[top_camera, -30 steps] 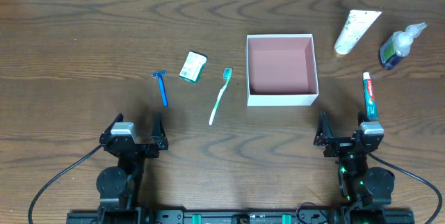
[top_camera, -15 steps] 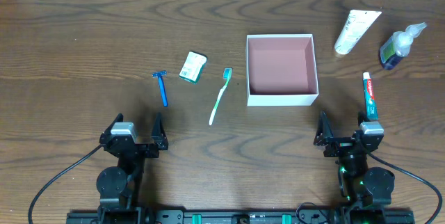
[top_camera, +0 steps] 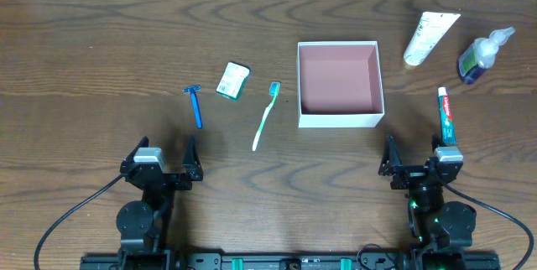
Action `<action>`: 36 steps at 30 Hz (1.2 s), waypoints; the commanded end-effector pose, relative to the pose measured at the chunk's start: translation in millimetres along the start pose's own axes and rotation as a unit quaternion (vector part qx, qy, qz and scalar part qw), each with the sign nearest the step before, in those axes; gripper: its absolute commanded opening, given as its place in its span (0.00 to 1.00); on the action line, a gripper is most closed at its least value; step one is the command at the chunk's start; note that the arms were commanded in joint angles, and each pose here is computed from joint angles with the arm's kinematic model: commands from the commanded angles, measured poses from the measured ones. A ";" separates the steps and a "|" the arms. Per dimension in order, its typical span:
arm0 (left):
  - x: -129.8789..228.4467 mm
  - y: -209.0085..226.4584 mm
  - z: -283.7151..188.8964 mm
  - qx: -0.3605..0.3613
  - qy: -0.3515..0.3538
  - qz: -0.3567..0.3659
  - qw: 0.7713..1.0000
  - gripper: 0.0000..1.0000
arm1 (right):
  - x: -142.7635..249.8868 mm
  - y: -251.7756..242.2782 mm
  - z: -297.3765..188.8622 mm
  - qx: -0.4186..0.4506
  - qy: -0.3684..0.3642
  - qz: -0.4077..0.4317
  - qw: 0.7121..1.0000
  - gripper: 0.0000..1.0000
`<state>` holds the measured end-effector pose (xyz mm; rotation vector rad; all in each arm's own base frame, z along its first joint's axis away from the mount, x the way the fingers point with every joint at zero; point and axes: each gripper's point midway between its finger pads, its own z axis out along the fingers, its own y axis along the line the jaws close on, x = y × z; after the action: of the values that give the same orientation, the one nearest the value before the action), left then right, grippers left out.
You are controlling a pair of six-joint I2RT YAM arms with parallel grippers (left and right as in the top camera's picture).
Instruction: Pack container
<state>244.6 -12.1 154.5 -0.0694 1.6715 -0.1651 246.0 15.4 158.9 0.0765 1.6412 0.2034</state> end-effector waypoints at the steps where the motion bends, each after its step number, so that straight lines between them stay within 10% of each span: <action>1: 15.3 3.0 0.9 -0.004 0.023 0.001 1.000 0.98 | -0.2 -1.0 -0.3 0.000 -0.002 -0.004 1.000 0.99; 36: 15.3 3.0 0.9 -0.004 0.023 0.001 1.000 0.98 | -30.4 68.1 -15.9 -0.198 -0.048 0.018 0.979 0.99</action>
<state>244.6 -12.1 154.4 -0.0694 1.6719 -0.1651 230.0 71.4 205.3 -0.1673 1.4633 0.5120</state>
